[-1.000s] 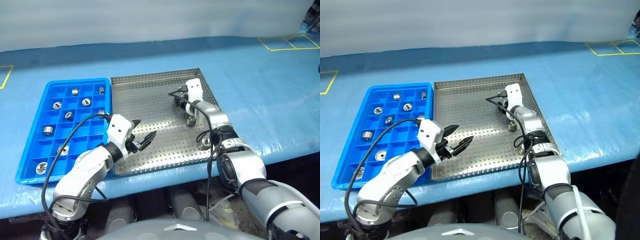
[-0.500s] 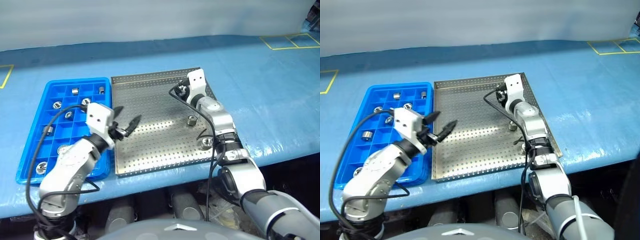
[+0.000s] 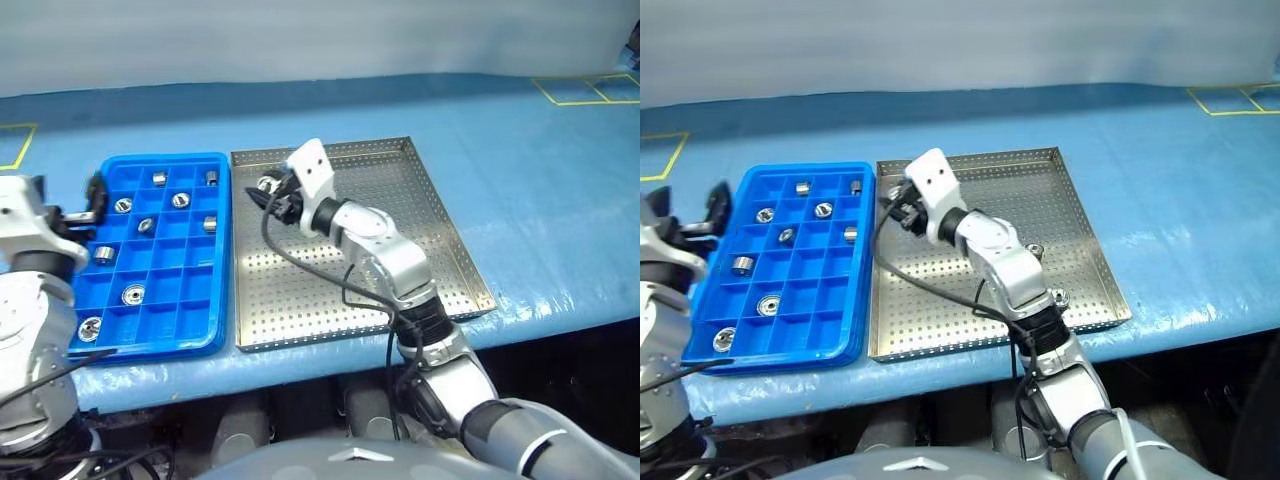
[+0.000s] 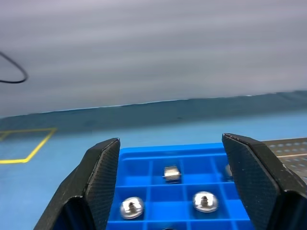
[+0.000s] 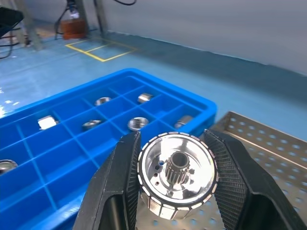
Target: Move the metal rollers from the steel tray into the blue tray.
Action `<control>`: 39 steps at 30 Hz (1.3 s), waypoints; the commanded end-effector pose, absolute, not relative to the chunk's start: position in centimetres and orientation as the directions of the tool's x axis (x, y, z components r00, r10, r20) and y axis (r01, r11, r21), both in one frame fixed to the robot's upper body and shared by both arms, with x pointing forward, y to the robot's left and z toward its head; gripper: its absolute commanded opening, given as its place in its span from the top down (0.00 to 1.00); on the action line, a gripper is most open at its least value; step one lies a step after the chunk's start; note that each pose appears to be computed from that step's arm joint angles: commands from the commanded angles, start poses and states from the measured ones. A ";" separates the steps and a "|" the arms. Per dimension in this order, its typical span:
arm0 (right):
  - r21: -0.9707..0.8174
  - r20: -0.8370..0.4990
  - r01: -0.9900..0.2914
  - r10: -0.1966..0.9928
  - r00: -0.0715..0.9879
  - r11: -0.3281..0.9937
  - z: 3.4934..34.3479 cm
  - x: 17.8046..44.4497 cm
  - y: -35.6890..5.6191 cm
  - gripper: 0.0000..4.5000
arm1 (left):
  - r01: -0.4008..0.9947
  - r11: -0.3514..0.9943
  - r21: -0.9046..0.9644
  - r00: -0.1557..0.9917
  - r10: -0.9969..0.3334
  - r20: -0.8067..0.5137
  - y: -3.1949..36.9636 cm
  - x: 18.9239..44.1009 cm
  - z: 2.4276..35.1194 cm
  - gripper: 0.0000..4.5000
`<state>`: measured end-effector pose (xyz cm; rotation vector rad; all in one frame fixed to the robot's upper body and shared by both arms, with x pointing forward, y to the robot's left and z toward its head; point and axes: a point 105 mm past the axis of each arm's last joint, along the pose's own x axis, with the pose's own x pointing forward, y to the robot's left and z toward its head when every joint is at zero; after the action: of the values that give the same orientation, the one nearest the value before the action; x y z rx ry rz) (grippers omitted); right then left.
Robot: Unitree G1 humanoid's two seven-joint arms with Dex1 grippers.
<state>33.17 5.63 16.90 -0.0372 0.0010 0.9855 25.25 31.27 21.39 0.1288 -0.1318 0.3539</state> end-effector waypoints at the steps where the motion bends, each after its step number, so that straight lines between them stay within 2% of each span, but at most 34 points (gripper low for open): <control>1: -0.039 0.012 -0.870 0.871 0.492 0.492 17.6 32.3 7.6 0.61 | -0.537 0.826 0.171 0.843 0.522 0.129 34.6 23.3 21.6 0.18; 4: -0.031 0.015 -0.894 0.894 0.447 0.447 17.5 32.1 9.1 0.61 | -0.633 0.748 0.198 0.770 0.635 0.060 36.6 21.7 20.2 0.18; 6: -0.029 0.015 -0.902 0.903 0.430 0.430 17.4 32.1 9.9 0.61 | -0.647 0.731 0.218 0.752 0.659 0.021 37.0 21.2 19.4 0.18; 11: -0.062 -0.042 -0.949 0.949 0.313 0.310 16.0 31.1 12.7 0.61 | -0.574 0.763 0.298 0.763 0.630 -0.144 36.1 20.5 15.8 0.18; 17: -0.100 -0.095 -0.969 0.967 0.235 0.226 14.1 30.5 14.6 0.61 | -0.485 0.822 0.298 0.799 0.555 -0.230 34.0 20.3 13.5 0.18; 26: -0.155 -0.049 -0.976 0.986 0.159 0.150 15.8 29.9 17.3 0.61 | -0.479 0.826 0.297 0.801 0.549 -0.239 33.8 19.5 13.2 0.18; 39: -0.187 -0.018 -0.980 0.997 0.069 0.064 17.4 28.4 20.4 0.61 | -0.404 0.882 0.244 0.852 0.460 -0.251 30.7 18.7 12.6 0.18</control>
<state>35.29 11.06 10.48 -0.2821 0.0973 1.2513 18.66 31.45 11.30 0.1629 0.3700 0.4752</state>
